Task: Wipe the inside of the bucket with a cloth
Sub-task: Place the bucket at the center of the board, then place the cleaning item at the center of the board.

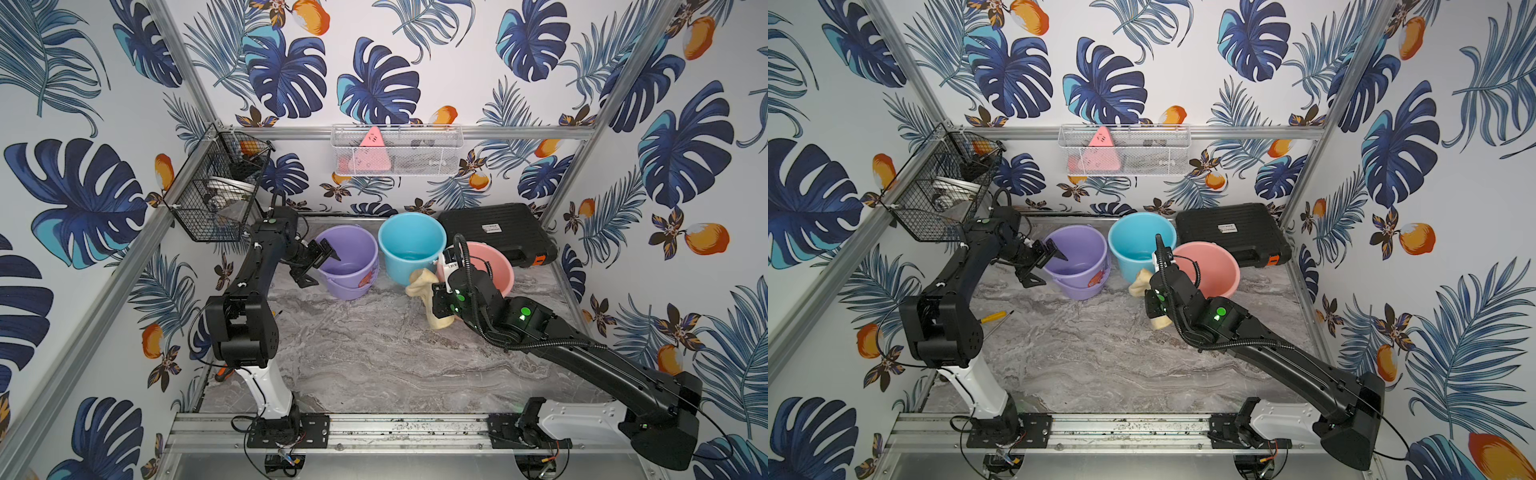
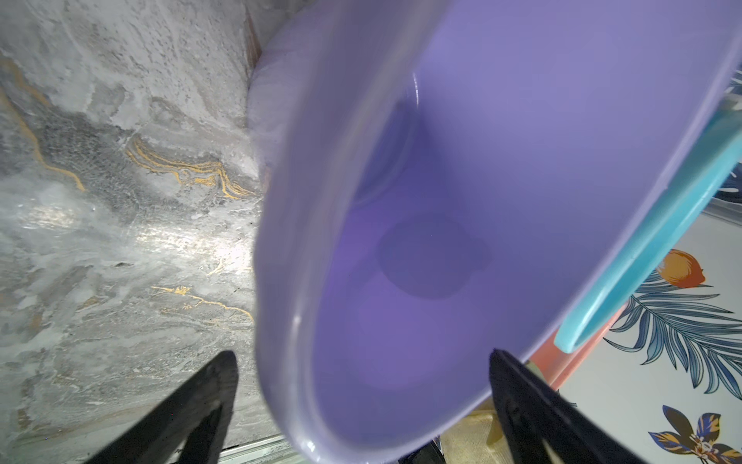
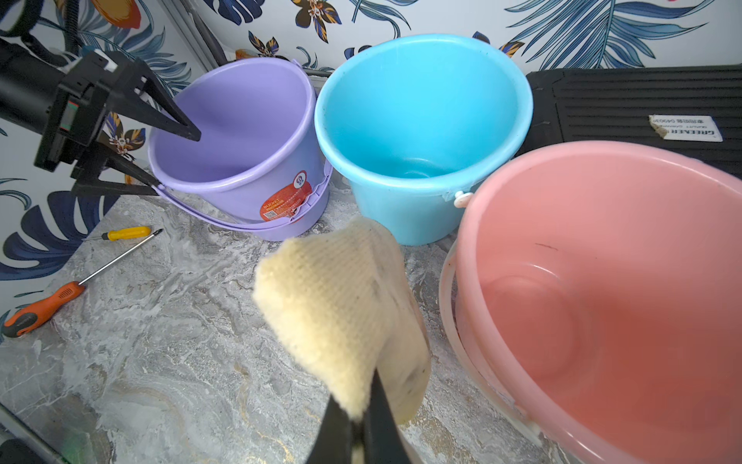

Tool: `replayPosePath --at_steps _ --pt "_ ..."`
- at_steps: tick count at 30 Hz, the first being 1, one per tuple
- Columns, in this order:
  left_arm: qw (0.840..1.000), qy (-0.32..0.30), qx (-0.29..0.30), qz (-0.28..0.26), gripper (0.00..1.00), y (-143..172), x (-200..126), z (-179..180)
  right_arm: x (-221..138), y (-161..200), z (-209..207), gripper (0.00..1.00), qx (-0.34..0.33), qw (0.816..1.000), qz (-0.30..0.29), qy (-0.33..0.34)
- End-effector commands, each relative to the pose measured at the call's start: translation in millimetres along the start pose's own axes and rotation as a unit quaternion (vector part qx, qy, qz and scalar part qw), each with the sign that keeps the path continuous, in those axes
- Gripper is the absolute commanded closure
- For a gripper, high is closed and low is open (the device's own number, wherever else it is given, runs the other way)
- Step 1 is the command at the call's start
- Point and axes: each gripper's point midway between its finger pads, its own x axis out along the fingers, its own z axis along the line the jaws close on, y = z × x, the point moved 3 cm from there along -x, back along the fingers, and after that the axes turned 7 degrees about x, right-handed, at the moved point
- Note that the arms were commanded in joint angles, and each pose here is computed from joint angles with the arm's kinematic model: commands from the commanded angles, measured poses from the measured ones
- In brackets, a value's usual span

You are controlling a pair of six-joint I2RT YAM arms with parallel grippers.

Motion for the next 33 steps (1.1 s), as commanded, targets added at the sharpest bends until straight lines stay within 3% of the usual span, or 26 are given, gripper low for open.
replayPosePath --at_steps 1,5,8,14,21,25,33 --pt "0.999 0.02 0.033 -0.029 0.01 2 -19 -10 -9 -9 -5 1.0 0.01 1.0 -0.024 0.005" --pt "0.995 0.06 0.043 -0.067 0.01 11 -40 -16 -21 -7 -19 1.0 0.014 0.999 -0.033 0.025" --pt "0.989 0.061 0.036 -0.13 0.01 10 -61 -8 -35 -7 -33 1.0 0.023 0.998 -0.039 0.045" --pt "0.966 0.11 -0.069 -0.225 0.01 1 -85 52 -83 -5 -82 1.0 0.067 0.988 -0.094 0.099" --pt "0.944 0.165 -0.16 -0.238 0.01 -11 -58 105 -148 0 -152 1.0 0.126 0.955 -0.155 0.221" --pt "0.945 0.14 -0.161 -0.248 0.02 -22 -50 120 -190 -3 -185 1.0 0.176 0.925 -0.21 0.263" --pt "0.952 0.112 -0.145 -0.247 0.01 -41 -44 127 -189 -3 -175 1.0 0.168 0.936 -0.18 0.25"
